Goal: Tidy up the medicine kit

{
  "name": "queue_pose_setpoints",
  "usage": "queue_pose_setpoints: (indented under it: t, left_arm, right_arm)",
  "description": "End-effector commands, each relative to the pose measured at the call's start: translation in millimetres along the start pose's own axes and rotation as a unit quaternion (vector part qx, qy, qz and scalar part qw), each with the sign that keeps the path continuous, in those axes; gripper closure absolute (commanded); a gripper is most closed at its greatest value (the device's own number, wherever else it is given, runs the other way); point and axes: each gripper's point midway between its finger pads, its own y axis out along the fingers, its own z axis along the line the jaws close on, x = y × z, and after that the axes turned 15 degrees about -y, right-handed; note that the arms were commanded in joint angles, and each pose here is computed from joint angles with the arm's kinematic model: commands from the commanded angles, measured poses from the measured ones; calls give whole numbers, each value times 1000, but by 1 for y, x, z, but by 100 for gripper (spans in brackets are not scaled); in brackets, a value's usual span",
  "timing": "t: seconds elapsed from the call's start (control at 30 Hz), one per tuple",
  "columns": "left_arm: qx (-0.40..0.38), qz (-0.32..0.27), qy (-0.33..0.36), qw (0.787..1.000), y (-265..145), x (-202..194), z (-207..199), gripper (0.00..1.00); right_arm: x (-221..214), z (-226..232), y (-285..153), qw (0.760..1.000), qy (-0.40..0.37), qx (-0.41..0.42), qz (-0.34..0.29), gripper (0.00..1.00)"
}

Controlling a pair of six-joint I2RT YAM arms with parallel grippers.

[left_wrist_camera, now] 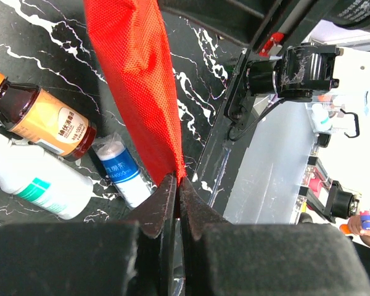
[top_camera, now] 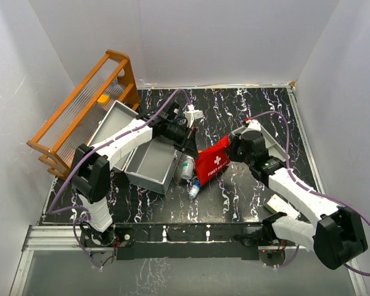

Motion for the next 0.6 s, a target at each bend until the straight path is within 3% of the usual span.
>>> queue_pose_setpoints:
  t: [0.0,0.3,0.57]
  left_arm:
    - [-14,1,16,1000,-15,-3,-20,100]
    - [-20,6,36,999,-21,-8,-26,100]
    - [-42,11,57,997,-27,-10,-38,100]
  right_arm:
    - [32,-33,-5,994,13,-98,-42,100]
    - [37,-29,5,997,-36,-67,-10,100]
    - [34,-34,9,999,-14,-26,12,100]
